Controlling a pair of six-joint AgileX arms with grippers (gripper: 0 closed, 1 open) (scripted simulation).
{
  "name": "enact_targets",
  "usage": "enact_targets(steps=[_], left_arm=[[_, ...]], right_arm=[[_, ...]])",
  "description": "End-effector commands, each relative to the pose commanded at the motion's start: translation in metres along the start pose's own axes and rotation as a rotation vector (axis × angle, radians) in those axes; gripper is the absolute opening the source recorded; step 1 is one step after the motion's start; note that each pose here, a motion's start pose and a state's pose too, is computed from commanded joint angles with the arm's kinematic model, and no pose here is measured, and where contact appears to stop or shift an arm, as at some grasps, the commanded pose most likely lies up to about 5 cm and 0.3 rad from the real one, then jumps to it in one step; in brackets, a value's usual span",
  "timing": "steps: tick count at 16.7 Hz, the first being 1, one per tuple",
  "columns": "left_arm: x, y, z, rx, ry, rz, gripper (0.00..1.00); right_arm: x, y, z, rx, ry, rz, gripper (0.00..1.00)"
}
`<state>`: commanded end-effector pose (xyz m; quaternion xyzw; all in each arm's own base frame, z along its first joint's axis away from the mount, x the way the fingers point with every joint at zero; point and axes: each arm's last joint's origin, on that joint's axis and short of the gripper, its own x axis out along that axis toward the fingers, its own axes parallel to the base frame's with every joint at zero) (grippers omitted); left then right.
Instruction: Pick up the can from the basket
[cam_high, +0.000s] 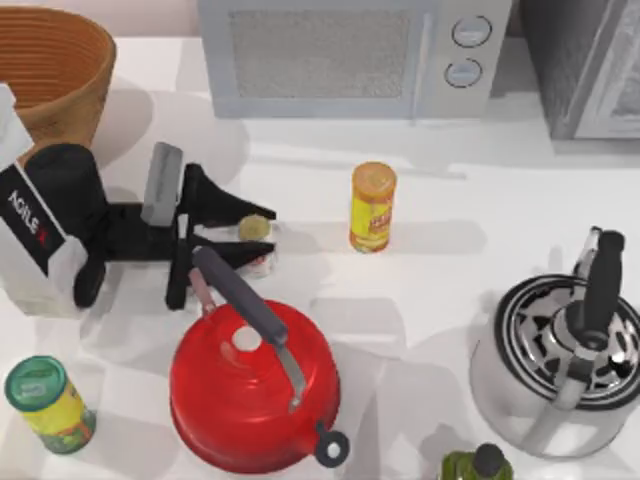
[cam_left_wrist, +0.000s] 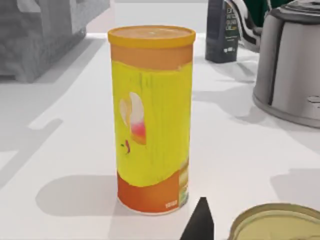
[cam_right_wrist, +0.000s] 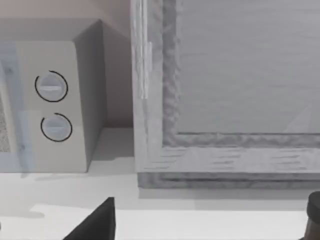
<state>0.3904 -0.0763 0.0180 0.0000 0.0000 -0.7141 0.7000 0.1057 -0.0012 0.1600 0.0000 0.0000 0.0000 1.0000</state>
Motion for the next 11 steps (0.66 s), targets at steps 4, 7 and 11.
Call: enact_targets(steps=[4, 7, 11], left_arm=[[0.0000, 0.0000, 0.0000, 0.000, 0.000, 0.000, 0.90], [0.0000, 0.0000, 0.0000, 0.000, 0.000, 0.000, 1.00], [0.0000, 0.0000, 0.0000, 0.000, 0.000, 0.000, 1.00]], right_arm=[[0.0000, 0.0000, 0.0000, 0.000, 0.000, 0.000, 1.00], [0.0000, 0.0000, 0.0000, 0.000, 0.000, 0.000, 1.00], [0.0000, 0.0000, 0.0000, 0.000, 0.000, 0.000, 1.00]])
